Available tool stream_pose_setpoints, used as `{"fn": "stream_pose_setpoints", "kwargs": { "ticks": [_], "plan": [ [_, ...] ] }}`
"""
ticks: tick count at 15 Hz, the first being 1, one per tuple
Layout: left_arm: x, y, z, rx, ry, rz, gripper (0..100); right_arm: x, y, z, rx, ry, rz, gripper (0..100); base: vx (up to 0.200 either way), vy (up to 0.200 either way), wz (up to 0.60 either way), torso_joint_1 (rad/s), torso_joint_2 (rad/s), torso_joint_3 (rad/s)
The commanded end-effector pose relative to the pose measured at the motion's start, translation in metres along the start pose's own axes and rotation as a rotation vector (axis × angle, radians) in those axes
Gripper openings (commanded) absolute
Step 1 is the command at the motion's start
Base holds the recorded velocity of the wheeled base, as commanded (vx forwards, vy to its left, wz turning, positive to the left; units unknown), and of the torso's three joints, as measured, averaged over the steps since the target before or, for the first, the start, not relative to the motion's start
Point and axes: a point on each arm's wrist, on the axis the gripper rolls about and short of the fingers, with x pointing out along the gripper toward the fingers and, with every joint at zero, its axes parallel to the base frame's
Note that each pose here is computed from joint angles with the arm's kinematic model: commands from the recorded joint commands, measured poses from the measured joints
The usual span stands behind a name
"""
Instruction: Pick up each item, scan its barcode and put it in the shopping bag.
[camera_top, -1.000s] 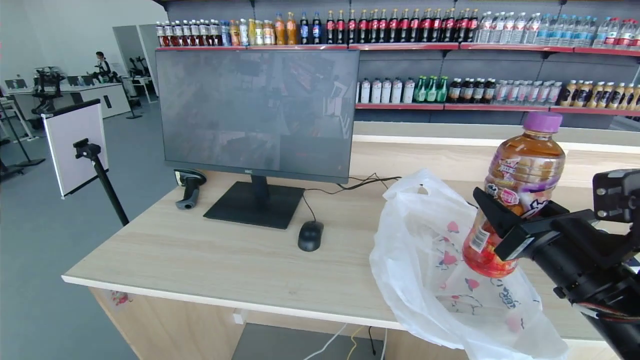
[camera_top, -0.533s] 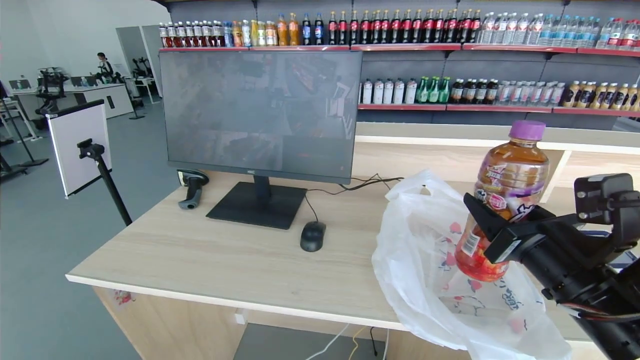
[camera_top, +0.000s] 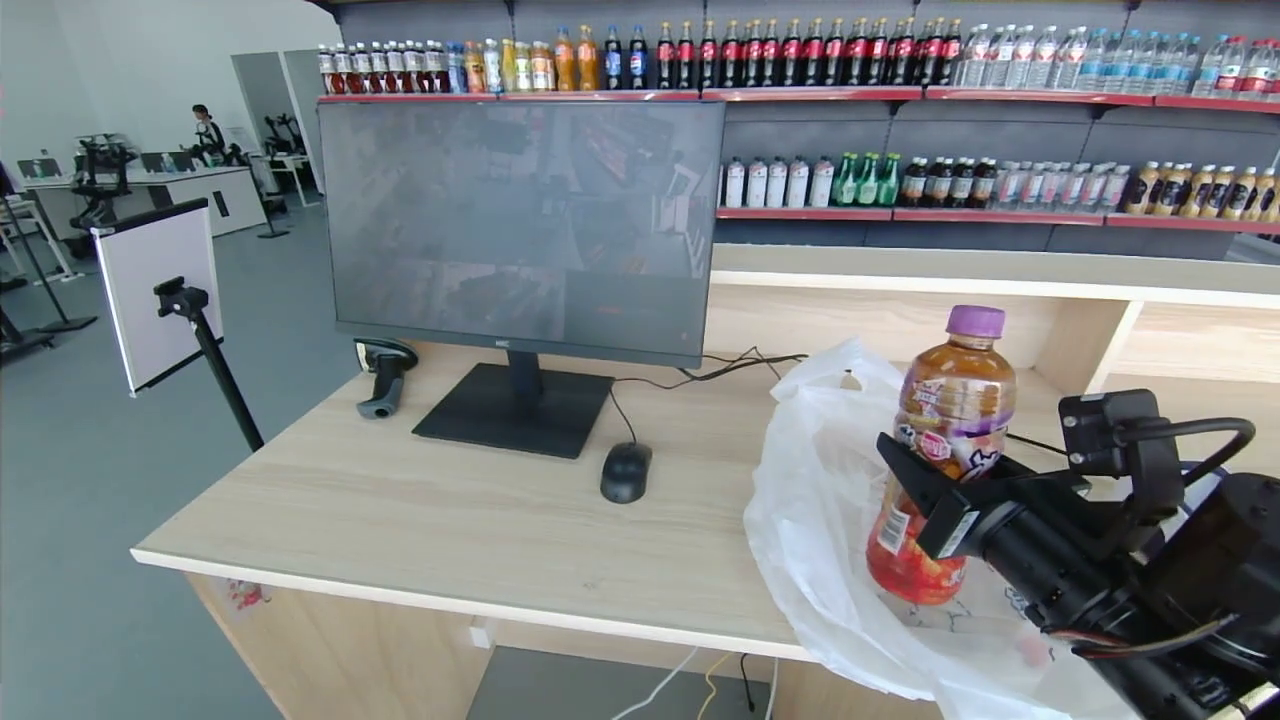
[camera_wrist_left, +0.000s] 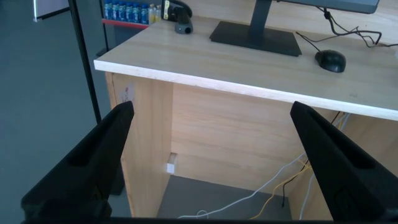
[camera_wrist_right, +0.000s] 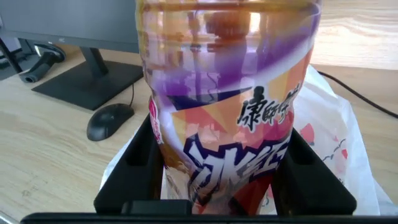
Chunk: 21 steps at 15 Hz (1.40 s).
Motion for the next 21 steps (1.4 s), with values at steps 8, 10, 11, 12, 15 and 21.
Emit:
{"fn": "stream_pose_setpoints", "kwargs": {
  "ticks": [8, 10, 11, 12, 15, 21],
  "plan": [
    [0.0, 0.0, 0.0, 0.0, 0.0, 0.0, 100, 0.045, 0.013, -0.029, -0.021, 0.055, -0.001, 0, 0.0, 0.0, 0.0, 0.0, 0.0, 0.0],
    [0.0, 0.0, 0.0, 0.001, 0.0, 0.002, 100, 0.053, 0.017, -0.036, -0.026, 0.063, -0.022, 0, 0.0, 0.0, 0.0, 0.0, 0.0, 0.0],
    [0.0, 0.0, 0.0, 0.0, 0.0, 0.0, 100, 0.054, 0.017, -0.038, -0.029, 0.067, -0.039, 0, 0.0, 0.0, 0.0, 0.0, 0.0, 0.0],
    [0.0, 0.0, 0.0, 0.0, -0.002, 0.001, 100, 0.053, 0.017, -0.037, -0.029, 0.067, -0.045, 0, 0.0, 0.0, 0.0, 0.0, 0.0, 0.0],
    [0.0, 0.0, 0.0, 0.001, 0.0, 0.0, 100, 0.053, 0.019, -0.035, -0.026, 0.059, -0.038, 0, 0.0, 0.0, 0.0, 0.0, 0.0, 0.0],
    [0.0, 0.0, 0.0, 0.0, -0.002, 0.001, 100, 0.043, 0.017, -0.039, -0.037, 0.092, -0.034, 0, 0.0, 0.0, 0.0, 0.0, 0.0, 0.0]
  ]
}}
